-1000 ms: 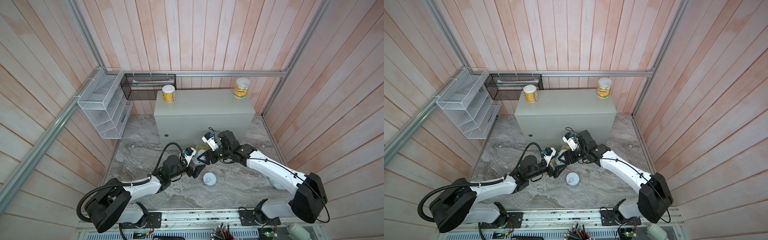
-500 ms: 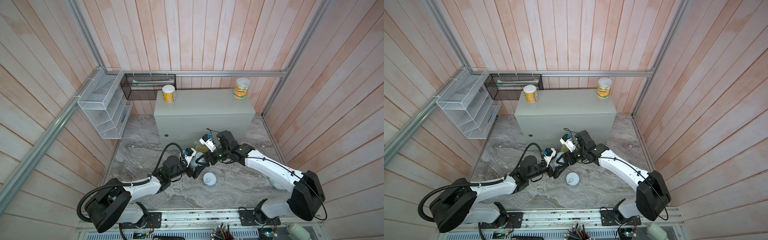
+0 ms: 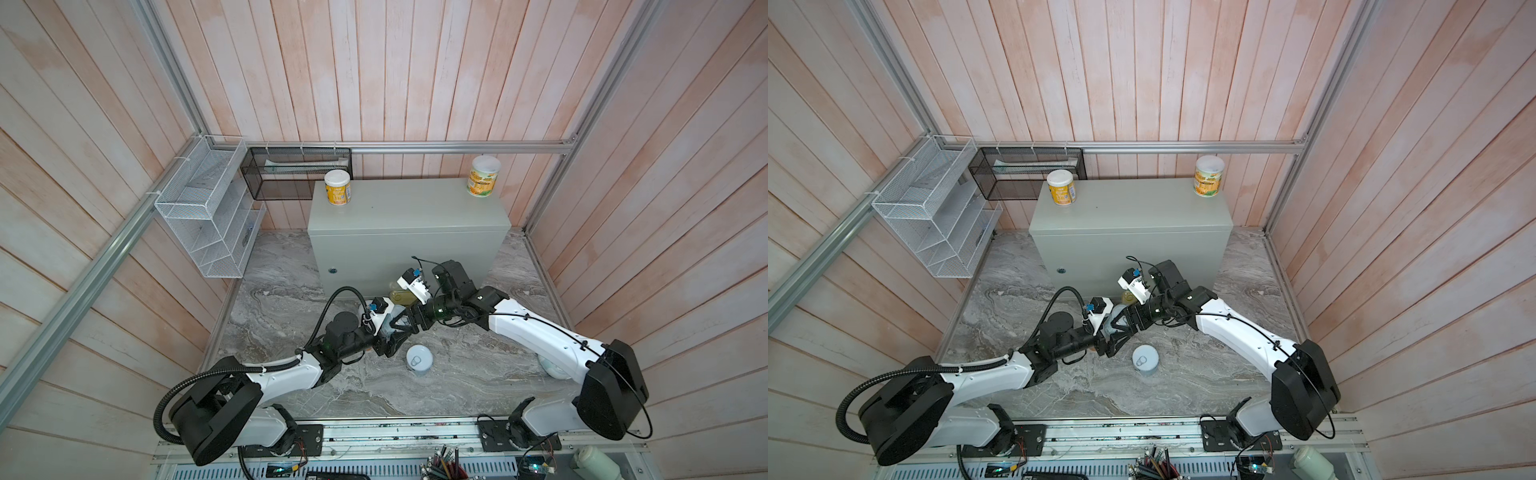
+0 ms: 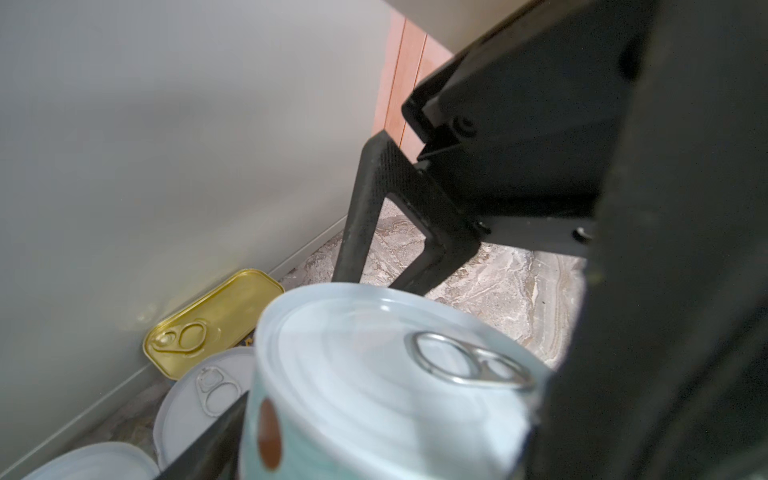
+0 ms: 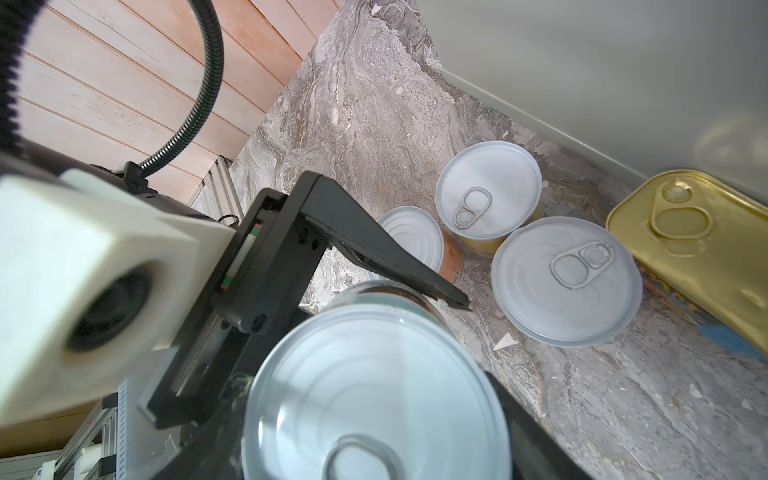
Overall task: Place and organize the canned foods onto the counter
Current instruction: 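Hold the can with the right gripper between the left gripper's fingers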
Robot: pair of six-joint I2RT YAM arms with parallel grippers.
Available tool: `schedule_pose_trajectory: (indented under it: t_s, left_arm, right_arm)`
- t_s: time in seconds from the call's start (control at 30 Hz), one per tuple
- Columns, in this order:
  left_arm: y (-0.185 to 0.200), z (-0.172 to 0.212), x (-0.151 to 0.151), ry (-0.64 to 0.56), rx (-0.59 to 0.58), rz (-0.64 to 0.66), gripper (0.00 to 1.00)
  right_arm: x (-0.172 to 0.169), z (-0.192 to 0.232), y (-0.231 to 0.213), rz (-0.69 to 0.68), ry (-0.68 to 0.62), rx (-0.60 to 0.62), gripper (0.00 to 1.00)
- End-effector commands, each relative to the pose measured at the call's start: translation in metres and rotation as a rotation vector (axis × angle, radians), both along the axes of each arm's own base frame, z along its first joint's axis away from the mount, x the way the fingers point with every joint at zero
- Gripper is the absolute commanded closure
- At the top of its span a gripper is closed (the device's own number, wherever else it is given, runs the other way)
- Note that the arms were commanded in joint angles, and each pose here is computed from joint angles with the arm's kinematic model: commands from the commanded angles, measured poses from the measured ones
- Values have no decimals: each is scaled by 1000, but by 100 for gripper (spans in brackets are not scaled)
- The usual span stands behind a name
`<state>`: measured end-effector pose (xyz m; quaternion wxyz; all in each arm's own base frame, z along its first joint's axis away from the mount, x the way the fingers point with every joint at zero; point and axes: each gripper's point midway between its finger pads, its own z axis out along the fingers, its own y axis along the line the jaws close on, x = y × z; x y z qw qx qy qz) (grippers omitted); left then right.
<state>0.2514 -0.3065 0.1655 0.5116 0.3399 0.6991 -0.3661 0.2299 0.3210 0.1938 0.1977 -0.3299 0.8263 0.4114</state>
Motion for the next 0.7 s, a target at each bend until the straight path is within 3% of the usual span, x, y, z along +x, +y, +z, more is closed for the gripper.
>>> schedule_pose_trajectory:
  t_s: [0.0, 0.4, 0.67]
  left_arm:
    - [1, 2, 2, -14, -12, 8, 17]
    - [1, 4, 4, -6, -23, 18, 32]
    - [3, 5, 6, 7, -39, 36, 38]
  right_arm:
    - [-5, 19, 10, 47, -6, 63, 45]
    - [-6, 10, 8, 41, 13, 39, 45]
    - [-7, 8, 6, 37, 17, 26, 37]
